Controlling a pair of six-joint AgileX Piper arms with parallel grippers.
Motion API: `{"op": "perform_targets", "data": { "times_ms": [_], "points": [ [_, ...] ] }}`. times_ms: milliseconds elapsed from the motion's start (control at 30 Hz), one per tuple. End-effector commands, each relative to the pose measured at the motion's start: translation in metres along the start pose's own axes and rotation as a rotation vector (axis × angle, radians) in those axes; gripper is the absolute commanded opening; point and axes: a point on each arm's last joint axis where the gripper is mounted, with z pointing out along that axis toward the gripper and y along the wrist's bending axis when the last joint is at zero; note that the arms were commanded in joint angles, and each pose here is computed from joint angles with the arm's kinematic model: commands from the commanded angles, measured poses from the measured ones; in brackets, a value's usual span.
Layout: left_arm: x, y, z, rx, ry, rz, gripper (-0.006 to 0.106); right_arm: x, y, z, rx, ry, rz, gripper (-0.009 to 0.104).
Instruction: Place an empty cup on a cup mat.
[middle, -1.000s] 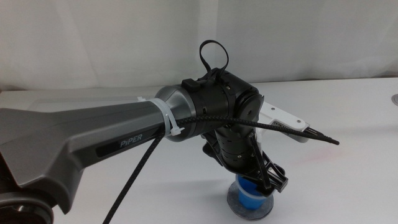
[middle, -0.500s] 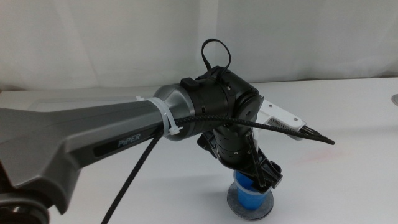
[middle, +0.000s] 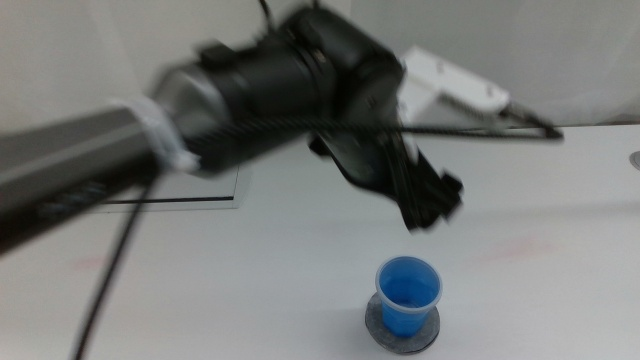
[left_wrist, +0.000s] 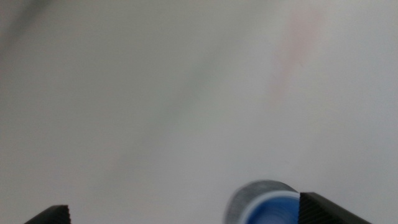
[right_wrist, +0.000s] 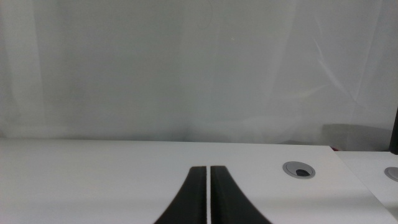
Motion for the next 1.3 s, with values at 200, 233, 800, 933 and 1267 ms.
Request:
{"op": "perform_targets", "data": {
  "times_ms": [200, 233, 800, 933, 1267],
  "points": [
    [0.012, 0.105, -0.063, -0.205, -0.035, -0.233, 0.091, 0.014, 0.001, 0.000, -0.004, 0.038, -0.010, -0.003],
    [0.018, 0.124, -0.069, -0.233, -0.029, -0.279, 0.091, 0.014, 0.001, 0.000, -0.004, 0.038, -0.010, -0.003],
    [0.124, 0.276, -0.191, -0.460, -0.205, -0.718, 0.091, 0.014, 0.001, 0.000, -0.004, 0.038, -0.010, -0.003],
    [0.131, 0.260, -0.210, -0.504, -0.309, -0.682, 0.091, 0.014, 0.001, 0.000, -0.004, 0.038, -0.010, -0.003],
    [0.205, 0.182, -0.214, -0.662, -0.654, -0.540, 0.091, 0.014, 0.001, 0.000, -0.004, 0.038, -0.010, -0.003]
  ]
}}
